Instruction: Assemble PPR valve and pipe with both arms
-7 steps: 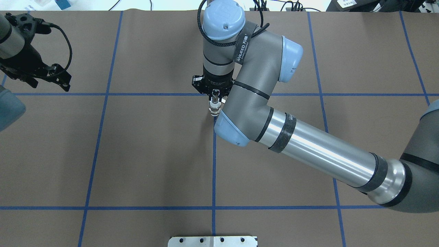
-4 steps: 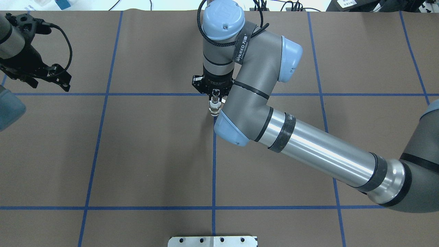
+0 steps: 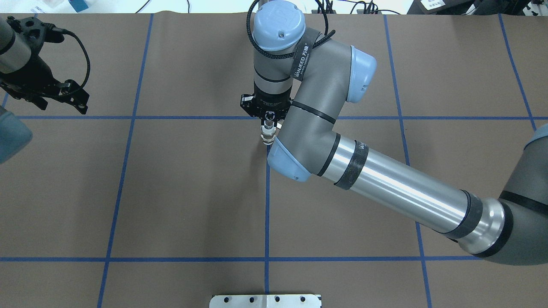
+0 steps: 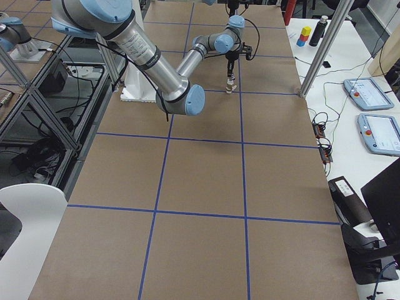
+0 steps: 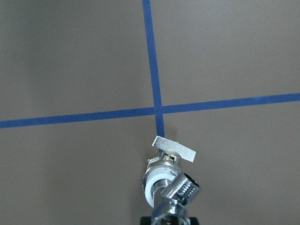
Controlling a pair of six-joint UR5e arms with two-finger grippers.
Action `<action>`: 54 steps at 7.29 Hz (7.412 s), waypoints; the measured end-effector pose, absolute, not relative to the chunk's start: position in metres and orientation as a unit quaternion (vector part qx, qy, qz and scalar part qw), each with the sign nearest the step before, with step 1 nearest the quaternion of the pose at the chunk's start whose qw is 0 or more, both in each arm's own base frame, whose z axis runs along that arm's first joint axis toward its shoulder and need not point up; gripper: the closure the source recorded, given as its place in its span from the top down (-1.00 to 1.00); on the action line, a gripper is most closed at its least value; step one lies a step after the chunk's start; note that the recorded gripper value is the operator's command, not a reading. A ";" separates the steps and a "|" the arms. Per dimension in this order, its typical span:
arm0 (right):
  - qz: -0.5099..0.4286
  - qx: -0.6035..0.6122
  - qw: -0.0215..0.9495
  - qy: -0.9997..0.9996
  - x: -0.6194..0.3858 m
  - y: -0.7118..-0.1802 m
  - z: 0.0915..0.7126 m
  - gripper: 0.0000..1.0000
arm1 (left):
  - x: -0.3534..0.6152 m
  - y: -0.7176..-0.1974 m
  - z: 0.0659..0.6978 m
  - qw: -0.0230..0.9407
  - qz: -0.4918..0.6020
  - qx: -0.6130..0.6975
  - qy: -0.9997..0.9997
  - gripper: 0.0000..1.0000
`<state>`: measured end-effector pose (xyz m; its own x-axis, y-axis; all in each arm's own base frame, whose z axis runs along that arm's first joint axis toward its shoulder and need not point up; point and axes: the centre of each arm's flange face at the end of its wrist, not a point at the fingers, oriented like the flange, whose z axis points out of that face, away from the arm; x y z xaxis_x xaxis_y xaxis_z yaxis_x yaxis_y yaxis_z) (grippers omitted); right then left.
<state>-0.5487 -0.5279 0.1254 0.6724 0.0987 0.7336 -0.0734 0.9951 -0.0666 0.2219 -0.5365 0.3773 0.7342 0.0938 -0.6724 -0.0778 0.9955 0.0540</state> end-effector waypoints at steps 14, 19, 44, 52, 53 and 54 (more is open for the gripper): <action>0.036 -0.010 0.912 -0.408 -0.558 -0.528 0.132 -0.39 | 0.222 -0.537 0.378 0.931 0.045 0.010 0.361 0.99; 0.036 -0.010 0.912 -0.408 -0.558 -0.528 0.132 -0.09 | 0.222 -0.537 0.378 0.931 0.045 0.009 0.361 0.99; -0.032 0.028 0.921 -0.386 -0.037 -0.526 0.531 1.00 | 0.034 -0.474 0.515 0.928 0.083 0.032 0.361 0.99; -0.034 0.033 0.920 -0.388 -0.035 -0.528 0.527 1.00 | 0.037 -0.480 0.501 0.926 0.087 0.044 0.365 0.99; -0.034 0.035 0.920 -0.388 -0.035 -0.528 0.526 1.00 | 0.037 -0.480 0.502 0.926 0.088 0.043 0.365 0.99; -0.035 0.036 0.920 -0.388 -0.035 -0.528 0.525 1.00 | 0.037 -0.480 0.503 0.926 0.088 0.042 0.365 0.99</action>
<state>-0.0352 -0.5279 0.5249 0.6959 -0.0914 0.7123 0.0359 0.9951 0.0926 0.0372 -0.4798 0.5025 0.7182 0.1932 -0.6685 -0.1311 0.9811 0.1426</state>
